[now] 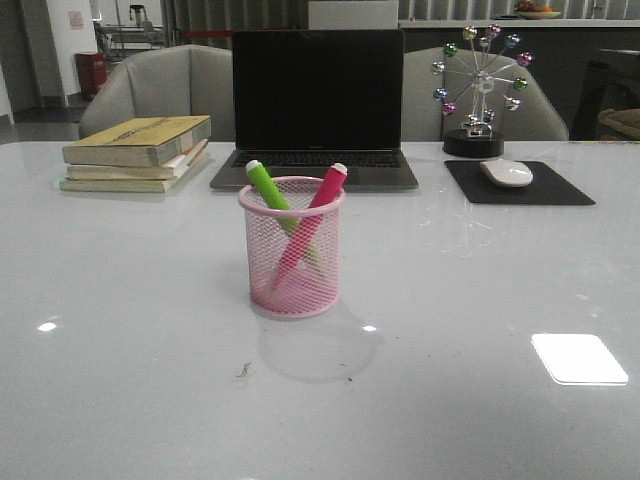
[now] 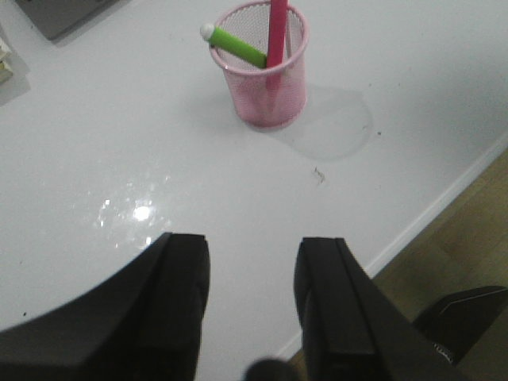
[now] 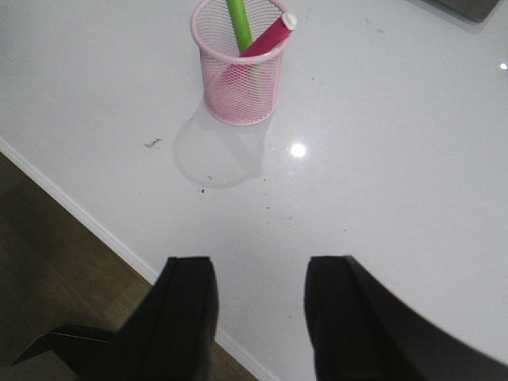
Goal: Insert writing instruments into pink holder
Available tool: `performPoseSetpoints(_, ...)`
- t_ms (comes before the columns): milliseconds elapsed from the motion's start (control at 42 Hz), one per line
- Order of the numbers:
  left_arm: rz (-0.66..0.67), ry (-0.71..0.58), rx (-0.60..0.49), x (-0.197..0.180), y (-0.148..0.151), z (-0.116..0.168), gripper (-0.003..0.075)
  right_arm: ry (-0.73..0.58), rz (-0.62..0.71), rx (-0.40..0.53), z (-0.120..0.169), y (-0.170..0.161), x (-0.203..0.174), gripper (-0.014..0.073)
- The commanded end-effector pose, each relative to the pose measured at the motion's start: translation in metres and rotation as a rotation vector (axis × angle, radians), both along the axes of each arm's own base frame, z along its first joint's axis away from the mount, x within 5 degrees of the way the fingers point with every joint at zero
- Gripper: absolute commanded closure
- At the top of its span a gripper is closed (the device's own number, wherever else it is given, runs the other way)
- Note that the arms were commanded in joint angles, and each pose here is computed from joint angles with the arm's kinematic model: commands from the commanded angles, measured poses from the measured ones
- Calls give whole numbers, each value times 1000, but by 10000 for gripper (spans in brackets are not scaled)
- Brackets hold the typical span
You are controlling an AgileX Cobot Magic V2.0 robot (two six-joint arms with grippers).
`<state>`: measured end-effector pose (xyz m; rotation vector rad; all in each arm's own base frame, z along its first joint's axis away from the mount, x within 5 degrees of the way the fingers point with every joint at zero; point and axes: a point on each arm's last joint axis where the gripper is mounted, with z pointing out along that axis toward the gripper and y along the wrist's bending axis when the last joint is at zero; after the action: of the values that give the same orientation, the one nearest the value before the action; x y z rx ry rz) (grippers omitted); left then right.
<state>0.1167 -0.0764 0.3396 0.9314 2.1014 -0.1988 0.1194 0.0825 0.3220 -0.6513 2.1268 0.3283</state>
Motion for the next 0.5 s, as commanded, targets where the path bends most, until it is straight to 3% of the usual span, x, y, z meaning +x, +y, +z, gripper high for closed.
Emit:
performPoseSetpoints(0, 4, -84, -41, -14, 9, 4, 378, -87, 3, 52, 15, 1, 3, 197)
performPoseSetpoints(190, 58, -73, -94, -29, 20, -12, 378, -96, 4, 58, 14, 2, 3, 197)
performPoseSetpoints(309, 141, -54, -160, -27, 22, -15, 378, -107, 5, 66, 10, 3, 4, 197)
performPoseSetpoints(476, 157, -62, -195, -26, 21, -13, 389, -96, 5, 59, 2, 3, 4, 219)
